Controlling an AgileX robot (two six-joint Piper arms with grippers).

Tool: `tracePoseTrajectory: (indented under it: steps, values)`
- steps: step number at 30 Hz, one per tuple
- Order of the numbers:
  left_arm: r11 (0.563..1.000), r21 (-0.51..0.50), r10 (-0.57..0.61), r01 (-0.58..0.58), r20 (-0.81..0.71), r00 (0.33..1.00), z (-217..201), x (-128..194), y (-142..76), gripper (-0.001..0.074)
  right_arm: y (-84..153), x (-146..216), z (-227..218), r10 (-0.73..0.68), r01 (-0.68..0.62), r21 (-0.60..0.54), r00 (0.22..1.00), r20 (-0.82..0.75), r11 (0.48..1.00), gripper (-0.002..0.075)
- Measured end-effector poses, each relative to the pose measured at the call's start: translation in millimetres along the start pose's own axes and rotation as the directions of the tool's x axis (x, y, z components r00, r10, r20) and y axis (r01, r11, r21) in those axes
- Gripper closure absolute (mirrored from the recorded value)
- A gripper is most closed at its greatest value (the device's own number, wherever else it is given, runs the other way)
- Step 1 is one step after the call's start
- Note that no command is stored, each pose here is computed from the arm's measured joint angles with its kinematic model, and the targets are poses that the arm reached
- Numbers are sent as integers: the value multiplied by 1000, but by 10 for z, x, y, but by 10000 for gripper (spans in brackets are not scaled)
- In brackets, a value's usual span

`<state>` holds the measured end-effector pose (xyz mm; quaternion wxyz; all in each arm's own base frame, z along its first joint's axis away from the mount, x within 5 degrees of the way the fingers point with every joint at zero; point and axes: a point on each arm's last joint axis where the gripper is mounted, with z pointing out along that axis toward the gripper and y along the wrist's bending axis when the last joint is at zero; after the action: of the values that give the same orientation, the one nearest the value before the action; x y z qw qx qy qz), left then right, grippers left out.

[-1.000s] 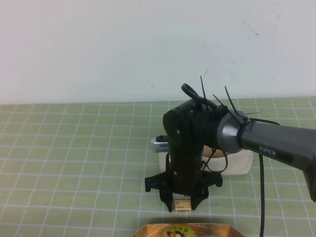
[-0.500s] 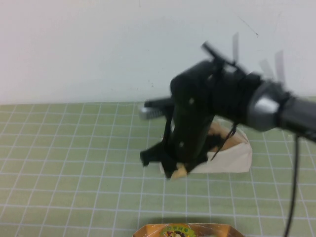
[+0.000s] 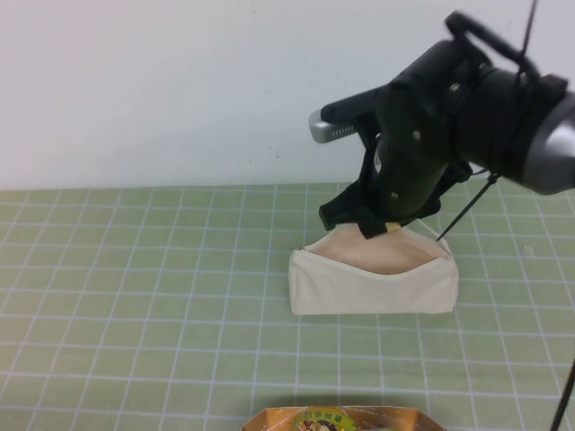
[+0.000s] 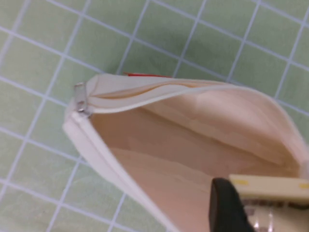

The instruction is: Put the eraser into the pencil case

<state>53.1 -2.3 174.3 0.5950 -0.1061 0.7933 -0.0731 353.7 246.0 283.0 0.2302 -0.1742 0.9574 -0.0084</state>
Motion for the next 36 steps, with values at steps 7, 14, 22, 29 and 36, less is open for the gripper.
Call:
tracePoseTrajectory:
  steps: [7,14,22,29,36]
  values:
    - [1000,0,0,0,0,1000,0,0,0,736,23,13,275,-8,8,10,999,-39,1000,313]
    - [1000,0,0,0,0,1000,0,0,0,736,1,-2,86,12,-12,-20,1000,-7,1000,303]
    - [1000,0,0,0,0,1000,0,0,0,736,-180,386,-987,14,40,-174,955,295,984,676]
    - [1000,0,0,0,0,1000,0,0,0,736,-542,1171,-1757,48,103,-225,813,580,969,725]
    - [1000,0,0,0,0,1000,0,0,0,736,-857,2004,-1962,3,137,-151,731,682,979,727]
